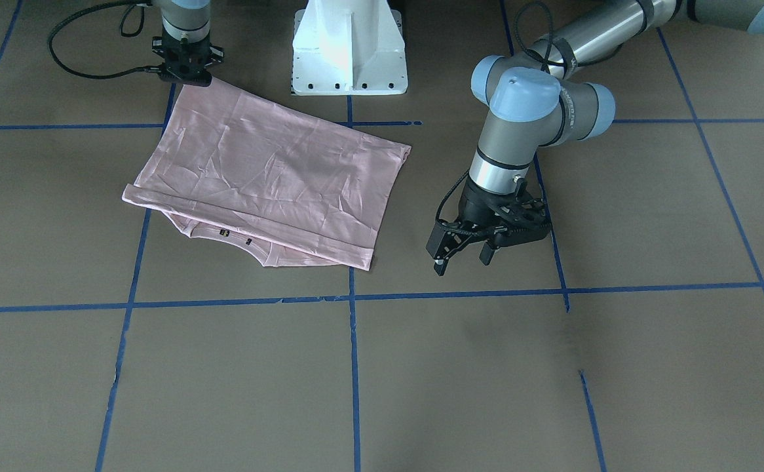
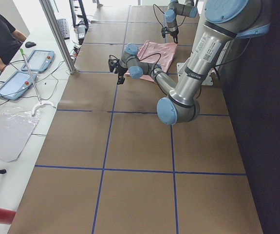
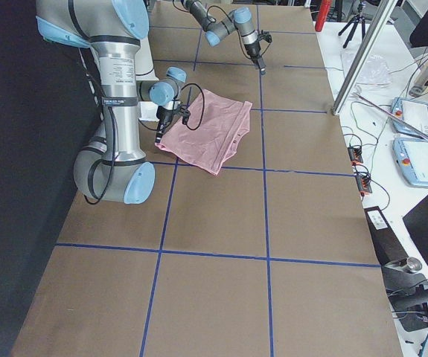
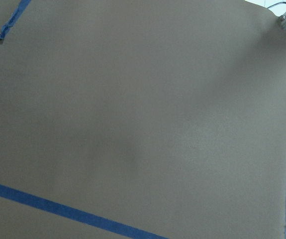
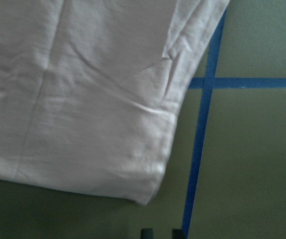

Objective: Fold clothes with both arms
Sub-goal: 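Drag the shirt toward the robot with the right gripper while the left arm lowers, then grasp the shirt corner nearest the left gripper with the left gripper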

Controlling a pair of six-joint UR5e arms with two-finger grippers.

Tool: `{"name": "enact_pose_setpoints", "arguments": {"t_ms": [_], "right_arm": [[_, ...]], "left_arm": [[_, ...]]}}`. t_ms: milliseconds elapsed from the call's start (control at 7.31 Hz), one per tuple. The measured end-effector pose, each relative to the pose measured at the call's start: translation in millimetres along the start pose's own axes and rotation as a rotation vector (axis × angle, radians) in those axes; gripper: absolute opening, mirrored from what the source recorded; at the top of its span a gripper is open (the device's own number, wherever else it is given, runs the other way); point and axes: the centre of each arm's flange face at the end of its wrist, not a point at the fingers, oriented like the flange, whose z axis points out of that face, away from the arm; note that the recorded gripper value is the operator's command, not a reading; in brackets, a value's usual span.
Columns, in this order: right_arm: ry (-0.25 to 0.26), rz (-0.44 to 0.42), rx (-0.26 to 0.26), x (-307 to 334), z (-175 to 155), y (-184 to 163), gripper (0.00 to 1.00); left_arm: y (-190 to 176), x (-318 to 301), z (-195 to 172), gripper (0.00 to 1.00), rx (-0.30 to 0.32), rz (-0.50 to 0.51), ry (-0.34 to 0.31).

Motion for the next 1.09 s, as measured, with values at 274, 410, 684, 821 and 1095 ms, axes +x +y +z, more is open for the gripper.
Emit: {"name": "enact_pose_setpoints", "arguments": {"t_ms": [274,410,684,821,1095], "right_arm": [[-0.058,0.094,0.02,-10,-26,-3,1.0],[-0.116,0.129,0.05,-17,-53,-17,1.0],[-0.23,0.185,0.124,-21,-108,-49,1.0],[-0.288,0.194,0.165,-22,-126,-61,1.0],[-0.379,0.184,0.24,-27,-142,-73,1.0]], "left_arm": [[55,12,-21,1.0,-0.089,-0.04,-0.015],[98,19,-37,1.0,-0.148,-0.085,-0.044],[193,22,-48,1.0,-0.26,-0.182,-0.131],[231,19,-42,1.0,-0.298,-0.203,-0.172],[260,12,-27,1.0,-0.315,-0.219,-0.224]]}}
